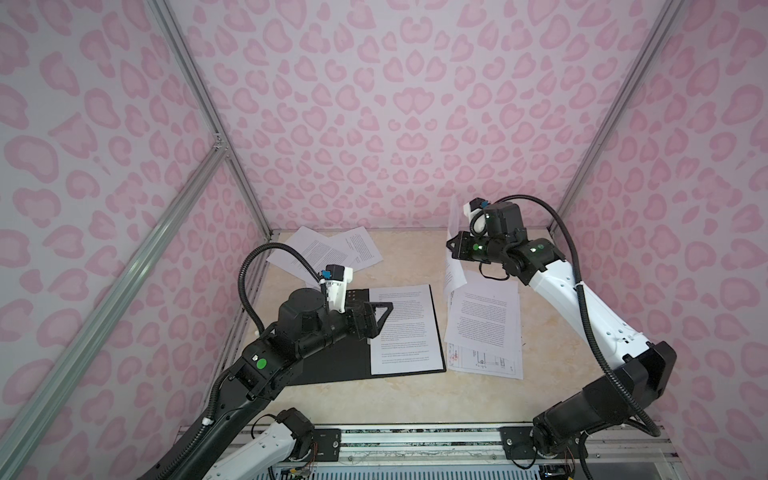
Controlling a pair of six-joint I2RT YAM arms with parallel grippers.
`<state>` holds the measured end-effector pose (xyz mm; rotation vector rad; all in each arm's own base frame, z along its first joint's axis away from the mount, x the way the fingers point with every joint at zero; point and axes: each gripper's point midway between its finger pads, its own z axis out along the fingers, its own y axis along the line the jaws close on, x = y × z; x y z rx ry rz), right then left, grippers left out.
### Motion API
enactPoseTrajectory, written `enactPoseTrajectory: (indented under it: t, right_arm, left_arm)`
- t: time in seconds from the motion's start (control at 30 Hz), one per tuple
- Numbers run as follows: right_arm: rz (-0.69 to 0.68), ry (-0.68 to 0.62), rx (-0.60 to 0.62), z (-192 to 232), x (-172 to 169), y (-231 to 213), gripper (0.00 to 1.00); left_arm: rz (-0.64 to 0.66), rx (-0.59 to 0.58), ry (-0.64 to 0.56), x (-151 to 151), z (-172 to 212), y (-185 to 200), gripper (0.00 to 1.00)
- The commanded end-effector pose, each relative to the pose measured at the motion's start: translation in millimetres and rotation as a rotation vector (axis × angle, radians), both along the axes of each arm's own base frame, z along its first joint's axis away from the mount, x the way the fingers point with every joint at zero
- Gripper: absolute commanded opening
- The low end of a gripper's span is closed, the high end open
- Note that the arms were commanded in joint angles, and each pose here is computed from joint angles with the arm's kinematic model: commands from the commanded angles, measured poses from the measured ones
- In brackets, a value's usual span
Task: Put the files into the folder
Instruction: 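Carry the sheet over the folder with right gripper while left gripper moves to the clip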
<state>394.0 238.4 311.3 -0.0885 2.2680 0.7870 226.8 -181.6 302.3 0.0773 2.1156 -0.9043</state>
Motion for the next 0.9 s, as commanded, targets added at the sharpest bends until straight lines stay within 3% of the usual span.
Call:
enactPoseTrajectory:
  t: [0.0,0.1,0.23,0.4,0.6,0.87]
  right_arm:
    - [0.1,0.024,0.104,4,-9,36,0.0]
    - [0.196,0.055,0.184,7,-24,63,0.0]
    - [0.223,0.071,0.25,5,-35,63,0.0]
    - [0.208,0.142,0.283,-45,-36,45,0.0]
    - [0.207,0.149,0.212,-116,-33,34,0.0]
    - [0.066,0.171,0.277,-193,-34,21,0.0]
  left_arm:
    - [0.254,0.12,0.155,18,-50,56,0.98]
    - [0.312,0.069,0.26,33,-87,70,0.98]
    - [0.343,0.012,0.351,51,-128,81,0.97]
    - [0.389,-0.029,0.437,64,-170,96,0.98]
    - [0.457,0.013,0.535,66,-211,114,0.97]
    - [0.518,0.029,0.628,62,-244,124,0.97]
